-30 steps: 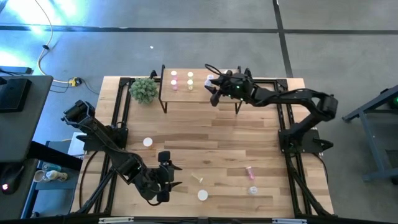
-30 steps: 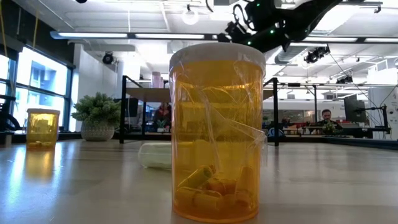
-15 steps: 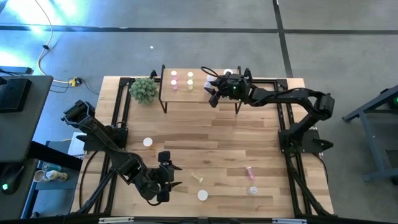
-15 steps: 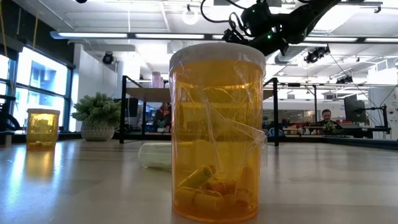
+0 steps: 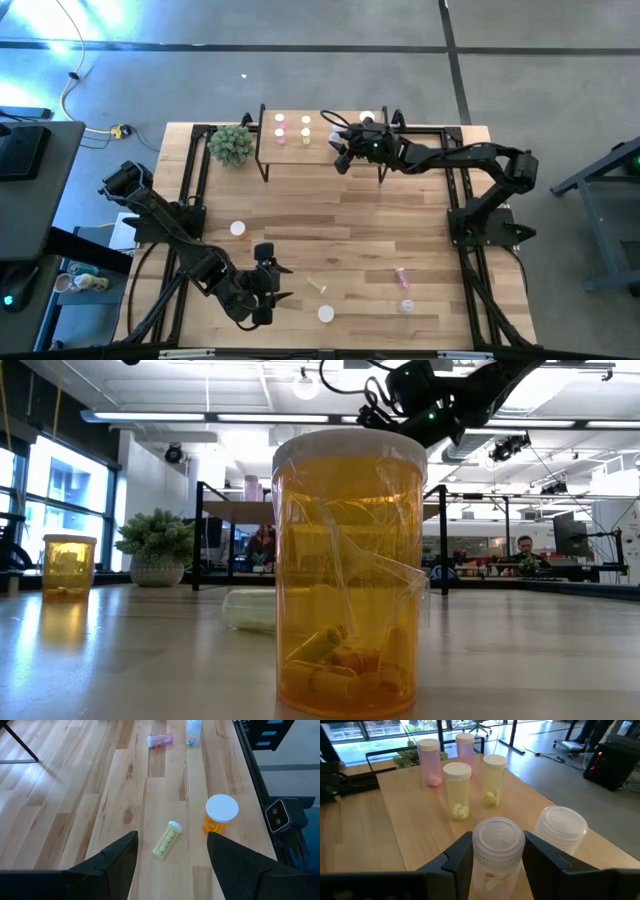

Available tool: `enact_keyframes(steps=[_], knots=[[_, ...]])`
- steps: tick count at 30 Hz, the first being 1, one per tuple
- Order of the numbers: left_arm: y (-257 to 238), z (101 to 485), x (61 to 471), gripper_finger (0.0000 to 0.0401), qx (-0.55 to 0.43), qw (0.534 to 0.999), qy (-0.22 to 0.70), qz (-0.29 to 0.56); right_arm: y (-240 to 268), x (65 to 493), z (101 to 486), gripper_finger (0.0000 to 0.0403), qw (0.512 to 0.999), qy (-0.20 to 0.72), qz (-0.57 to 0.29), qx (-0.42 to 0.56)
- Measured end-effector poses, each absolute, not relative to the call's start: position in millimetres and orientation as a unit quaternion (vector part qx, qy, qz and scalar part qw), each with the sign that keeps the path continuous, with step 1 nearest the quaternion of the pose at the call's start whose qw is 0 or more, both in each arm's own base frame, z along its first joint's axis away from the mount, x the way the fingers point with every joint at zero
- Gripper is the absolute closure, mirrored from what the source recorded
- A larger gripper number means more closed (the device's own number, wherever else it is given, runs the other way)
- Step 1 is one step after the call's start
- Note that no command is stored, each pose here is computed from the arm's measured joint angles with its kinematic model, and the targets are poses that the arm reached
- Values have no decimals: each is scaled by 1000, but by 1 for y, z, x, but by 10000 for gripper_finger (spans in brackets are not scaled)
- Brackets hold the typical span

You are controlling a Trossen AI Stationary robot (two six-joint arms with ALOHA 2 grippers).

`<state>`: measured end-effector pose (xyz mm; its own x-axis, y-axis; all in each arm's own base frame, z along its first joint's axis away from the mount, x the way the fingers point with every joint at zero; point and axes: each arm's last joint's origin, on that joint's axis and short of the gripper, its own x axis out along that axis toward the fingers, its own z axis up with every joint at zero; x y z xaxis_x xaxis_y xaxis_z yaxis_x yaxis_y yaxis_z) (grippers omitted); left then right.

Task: Pick and place medicine bottles onto shelf by color
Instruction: Put the left transparent pill bottle aligned with the other transparent pill bottle on the shelf

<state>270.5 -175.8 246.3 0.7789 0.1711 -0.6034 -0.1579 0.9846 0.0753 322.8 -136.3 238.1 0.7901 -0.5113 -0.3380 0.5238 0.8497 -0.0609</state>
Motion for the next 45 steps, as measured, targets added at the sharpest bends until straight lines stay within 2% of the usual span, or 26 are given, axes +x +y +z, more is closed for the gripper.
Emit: enact_keyframes(steps=[22,35,45], knots=[[-176,246,271,174,11,943,321,87,-121,326,236,264,931,189,-311,-1],[-176,246,271,174,11,943,321,87,-119,326,228,208,926,216,-310,-2],[-176,246,271,174,11,943,321,87,-115,326,229,203,928,215,-305,-1]])
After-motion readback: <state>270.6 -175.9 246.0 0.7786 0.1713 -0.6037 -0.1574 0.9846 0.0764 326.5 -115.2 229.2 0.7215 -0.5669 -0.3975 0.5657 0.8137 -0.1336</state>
